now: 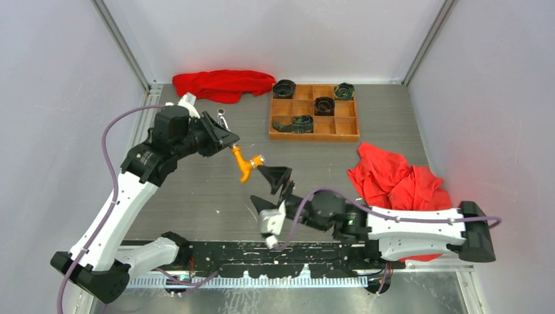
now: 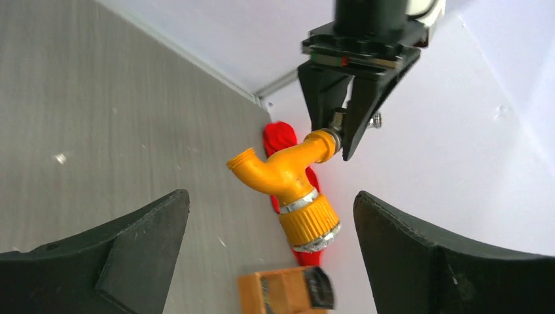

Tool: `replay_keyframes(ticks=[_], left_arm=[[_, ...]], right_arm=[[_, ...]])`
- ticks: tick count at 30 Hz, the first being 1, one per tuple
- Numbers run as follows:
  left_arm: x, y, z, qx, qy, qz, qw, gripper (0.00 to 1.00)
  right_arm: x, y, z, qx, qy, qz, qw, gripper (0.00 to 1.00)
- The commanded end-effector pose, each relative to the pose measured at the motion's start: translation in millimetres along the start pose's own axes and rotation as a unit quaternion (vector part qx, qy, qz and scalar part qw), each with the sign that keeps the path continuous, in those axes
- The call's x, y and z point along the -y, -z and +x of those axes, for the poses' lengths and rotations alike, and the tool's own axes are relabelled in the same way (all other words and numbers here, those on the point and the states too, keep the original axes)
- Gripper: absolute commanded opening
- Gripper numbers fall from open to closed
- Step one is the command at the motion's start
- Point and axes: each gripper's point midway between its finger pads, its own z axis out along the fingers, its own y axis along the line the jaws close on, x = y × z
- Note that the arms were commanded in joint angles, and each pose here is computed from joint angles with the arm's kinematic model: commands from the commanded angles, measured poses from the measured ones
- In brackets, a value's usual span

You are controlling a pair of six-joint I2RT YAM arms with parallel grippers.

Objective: Install the water faucets

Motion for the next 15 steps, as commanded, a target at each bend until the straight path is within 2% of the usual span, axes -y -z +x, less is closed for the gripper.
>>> replay_keyframes(ticks=[1,4,8,10,13,15], left_arm=[[17.8,15.8,-4.1,-0.008,0.02,0.013,1.0,0.0],[18.8,14.4,-2.2,-0.015,0.029,0.012,0.999,0.0],[19.4,13.7,-0.6,-0.016,0.037,0.018,0.999,0.0],[19.8,13.7,0.0,-0.015,0.039,0.021,0.999,0.0],[19.4,13.8,0.2,-0.012,0.045,0.025,0.999,0.0],[18.9,13.3,1.8,-0.012,0.048,0.03,0.998,0.0]], right_arm=[[35.5,-2.2,6.2,-0.068,0.186,0.119,0.973,1.0],[25.2,-13.8,13.6,-0.086,0.24,0.122,0.959,1.0],[25.0,-26.1,17.9,-0.105,0.272,0.148,0.945,0.98],[24.0,-31.6,19.1,-0.109,0.277,0.161,0.941,0.89],[24.2,-39.0,20.5,-0.113,0.271,0.18,0.939,0.67],[26.2,-40.8,21.3,-0.117,0.272,0.199,0.934,0.58]])
